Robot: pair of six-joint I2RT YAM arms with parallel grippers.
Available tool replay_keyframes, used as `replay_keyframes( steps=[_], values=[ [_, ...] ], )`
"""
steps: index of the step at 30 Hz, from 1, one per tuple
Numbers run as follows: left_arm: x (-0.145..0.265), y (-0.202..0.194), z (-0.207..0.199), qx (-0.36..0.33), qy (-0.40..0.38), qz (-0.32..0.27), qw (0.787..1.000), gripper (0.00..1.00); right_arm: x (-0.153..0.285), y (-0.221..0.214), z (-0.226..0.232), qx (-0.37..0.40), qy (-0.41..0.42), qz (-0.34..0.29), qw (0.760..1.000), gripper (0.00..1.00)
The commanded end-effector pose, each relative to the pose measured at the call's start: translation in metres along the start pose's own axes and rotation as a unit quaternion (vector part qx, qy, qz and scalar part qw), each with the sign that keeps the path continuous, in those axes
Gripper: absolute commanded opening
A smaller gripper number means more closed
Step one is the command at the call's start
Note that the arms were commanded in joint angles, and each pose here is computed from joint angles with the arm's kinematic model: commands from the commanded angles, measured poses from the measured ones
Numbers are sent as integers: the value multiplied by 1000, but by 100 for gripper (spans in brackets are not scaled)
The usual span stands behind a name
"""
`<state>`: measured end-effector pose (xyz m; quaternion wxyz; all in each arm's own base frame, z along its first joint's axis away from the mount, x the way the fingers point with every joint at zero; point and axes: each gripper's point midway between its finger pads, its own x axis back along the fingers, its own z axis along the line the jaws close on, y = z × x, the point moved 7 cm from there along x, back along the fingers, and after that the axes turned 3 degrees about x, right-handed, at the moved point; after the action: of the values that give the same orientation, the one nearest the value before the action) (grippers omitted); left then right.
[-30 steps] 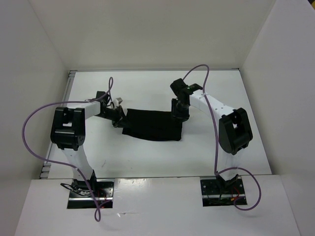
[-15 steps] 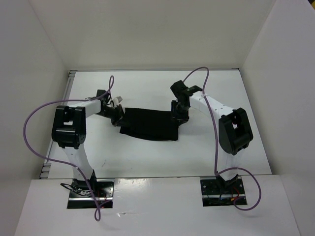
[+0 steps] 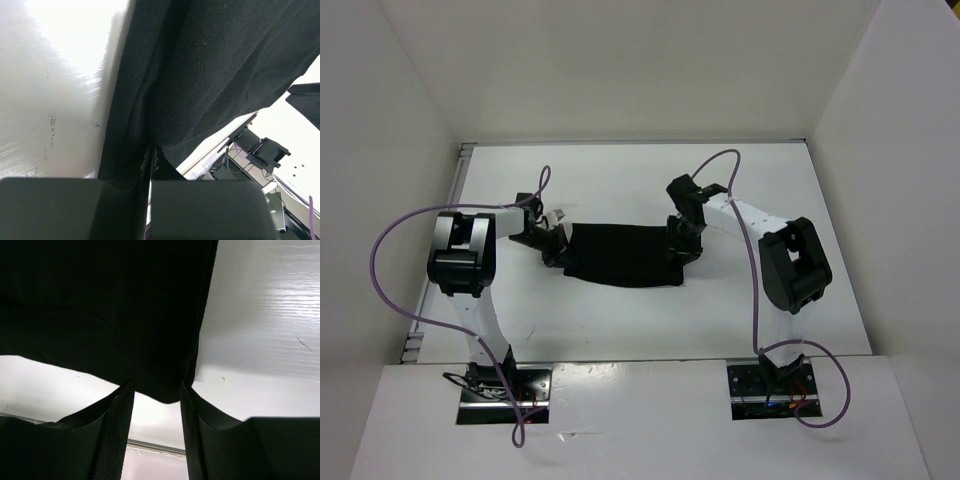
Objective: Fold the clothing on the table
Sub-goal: Fold the skirt
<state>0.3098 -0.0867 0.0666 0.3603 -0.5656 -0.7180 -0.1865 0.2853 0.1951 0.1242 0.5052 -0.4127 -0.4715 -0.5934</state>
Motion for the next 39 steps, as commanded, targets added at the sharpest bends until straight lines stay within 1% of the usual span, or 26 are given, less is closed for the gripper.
replay_keyframes(
  steps=[1, 4, 5, 8, 9, 10, 14, 16, 22, 24, 25, 27, 28, 29, 32, 33, 34, 35, 36, 37, 39],
  values=[
    [1, 2, 8, -14, 25, -14, 999, 0, -11, -1, 6, 2, 18, 0, 1000, 47],
    [2, 1, 9, -11, 31, -13, 999, 0, -14, 0, 4, 1, 10, 1, 1000, 47],
    [2, 0, 11, -8, 38, -12, 999, 1, -15, 1, 2, 1, 1, -5, 1000, 47],
    [15, 3, 1, -20, 35, -34, 999, 16, -5, 6, -5, -14, -24, -33, 999, 48],
    [22, 2, -4, -26, 37, -43, 998, 20, 2, 9, -6, -18, -20, -42, 999, 50],
    [24, 1, -6, -30, 35, -48, 998, 21, 2, 11, -9, -28, -20, -43, 998, 50],
    [37, 4, -12, -33, 43, -64, 997, 21, 10, 21, -19, -53, -10, -62, 997, 51],
    [40, 5, -18, -39, 35, -68, 996, 22, 8, 20, -20, -57, 1, -55, 997, 51],
    [54, 1, -35, -50, 10, -75, 996, 22, -23, 6, -22, -61, 19, -2, 998, 51],
    [62, 4, -44, -65, 3, -91, 994, 22, -29, 0, -25, -62, 19, 8, 998, 51],
    [63, 2, -45, -62, -1, -85, 994, 22, -28, 0, -22, -61, 30, 8, 998, 51],
    [72, 3, -56, -78, -12, -99, 992, 23, -33, -6, -23, -62, 36, 18, 997, 50],
    [72, 1, -57, -71, -17, -93, 993, 23, -34, -11, -24, -63, 42, 30, 997, 48],
    [77, 2, -63, -79, -26, -98, 992, 23, -35, -9, -23, -62, 45, 25, 997, 48],
    [85, 2, -75, -91, -45, -105, 989, 25, -46, -21, -25, -76, 60, 48, 994, 39],
    [86, 1, -76, -91, -49, -103, 989, 25, -47, -24, -23, -81, 72, 54, 993, 24],
    [88, 4, -81, -100, -57, -108, 988, 25, -49, -25, -22, -85, 81, 56, 991, 18],
    [88, 1, -88, -103, -68, -101, 987, 25, -52, -27, -21, -84, 91, 54, 991, 13],
    [85, 3, -87, -104, -74, -98, 987, 25, -55, -26, -20, -91, 96, 56, 990, 5],
    [79, 3, -90, -109, -80, -87, 987, 25, -56, -27, -20, -97, 96, 55, 989, 2],
    [70, -1, -100, -127, -104, -64, 984, 26, -58, -24, -22, -101, 86, 44, 990, 0]
  ],
)
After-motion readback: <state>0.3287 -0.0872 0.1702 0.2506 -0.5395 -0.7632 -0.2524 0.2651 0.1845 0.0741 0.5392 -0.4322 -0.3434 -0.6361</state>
